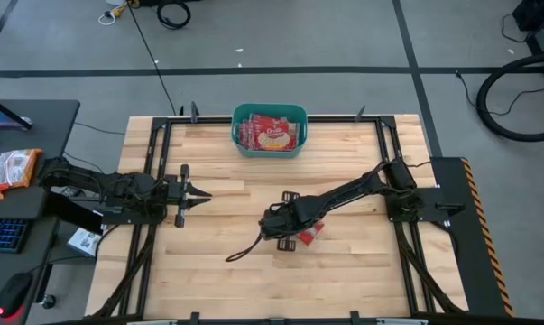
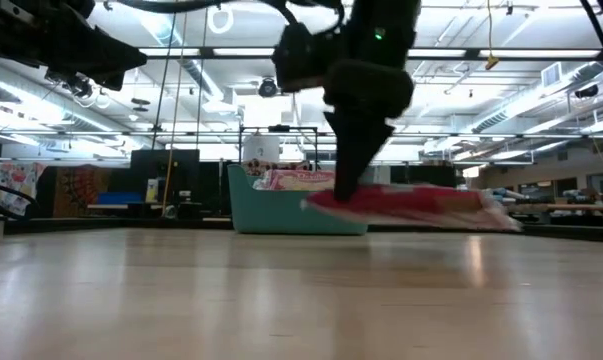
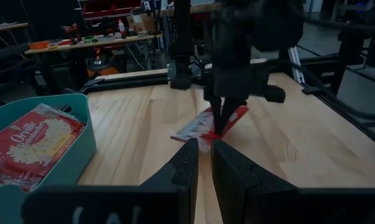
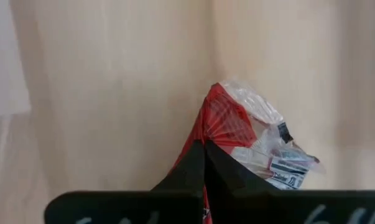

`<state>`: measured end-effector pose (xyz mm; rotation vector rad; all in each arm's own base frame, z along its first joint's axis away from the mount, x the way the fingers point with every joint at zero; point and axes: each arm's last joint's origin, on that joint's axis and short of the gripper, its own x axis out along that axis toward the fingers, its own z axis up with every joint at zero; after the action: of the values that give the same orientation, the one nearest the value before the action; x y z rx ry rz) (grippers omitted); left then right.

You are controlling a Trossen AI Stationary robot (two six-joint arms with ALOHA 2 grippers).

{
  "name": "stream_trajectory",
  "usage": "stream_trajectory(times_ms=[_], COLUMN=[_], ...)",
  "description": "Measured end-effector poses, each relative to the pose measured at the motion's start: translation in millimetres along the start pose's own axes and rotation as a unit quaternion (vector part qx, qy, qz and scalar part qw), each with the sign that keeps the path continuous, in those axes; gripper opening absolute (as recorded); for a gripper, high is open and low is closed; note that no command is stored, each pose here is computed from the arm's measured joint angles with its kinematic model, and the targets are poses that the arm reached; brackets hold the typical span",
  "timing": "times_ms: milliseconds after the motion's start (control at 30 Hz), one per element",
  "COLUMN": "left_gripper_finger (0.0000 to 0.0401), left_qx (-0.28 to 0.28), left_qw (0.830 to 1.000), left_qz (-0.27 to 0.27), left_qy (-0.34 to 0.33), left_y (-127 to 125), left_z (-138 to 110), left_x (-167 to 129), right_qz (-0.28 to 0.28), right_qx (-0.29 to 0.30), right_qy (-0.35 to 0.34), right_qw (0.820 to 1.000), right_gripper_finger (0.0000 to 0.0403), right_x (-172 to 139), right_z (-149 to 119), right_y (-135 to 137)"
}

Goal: Sort popcorn bags into baskets
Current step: Put the popcorn bag into the green bin

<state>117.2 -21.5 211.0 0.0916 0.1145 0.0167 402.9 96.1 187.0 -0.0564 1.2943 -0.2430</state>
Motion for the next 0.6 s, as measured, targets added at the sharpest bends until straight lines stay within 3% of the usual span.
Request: stream_trajectory(times_ms=[267,433,600], left_gripper_finger=[0.0048,0.0048,0.0048], left_qx=[0.0,-0.001,-0.001], left_qw=[1.0,1.0,1.0], left_qz=[0.0,0.0,0.0], left_qy=[-0.002,-0.003,-0.006], left_y=[0.0,0.0,0.1], left_z=[0.3,0.6,1.2], left_x=[0.0,0.0,-0.1], right_qz=[-0.043,-0.043,0.003], right_qx=[-0.024,-0.036,-0.053], right_qy=[-0.106,-0.186,-0.254], right_qw=[0.993,0.981,0.966], right_gripper_finger=[0.0004,0.0004,0.0004], right_x=[-43.4,-76.4,-87.3], right_z=[22.2,36.1,53.7], right_y=[-18.1,-52.2,-93.3])
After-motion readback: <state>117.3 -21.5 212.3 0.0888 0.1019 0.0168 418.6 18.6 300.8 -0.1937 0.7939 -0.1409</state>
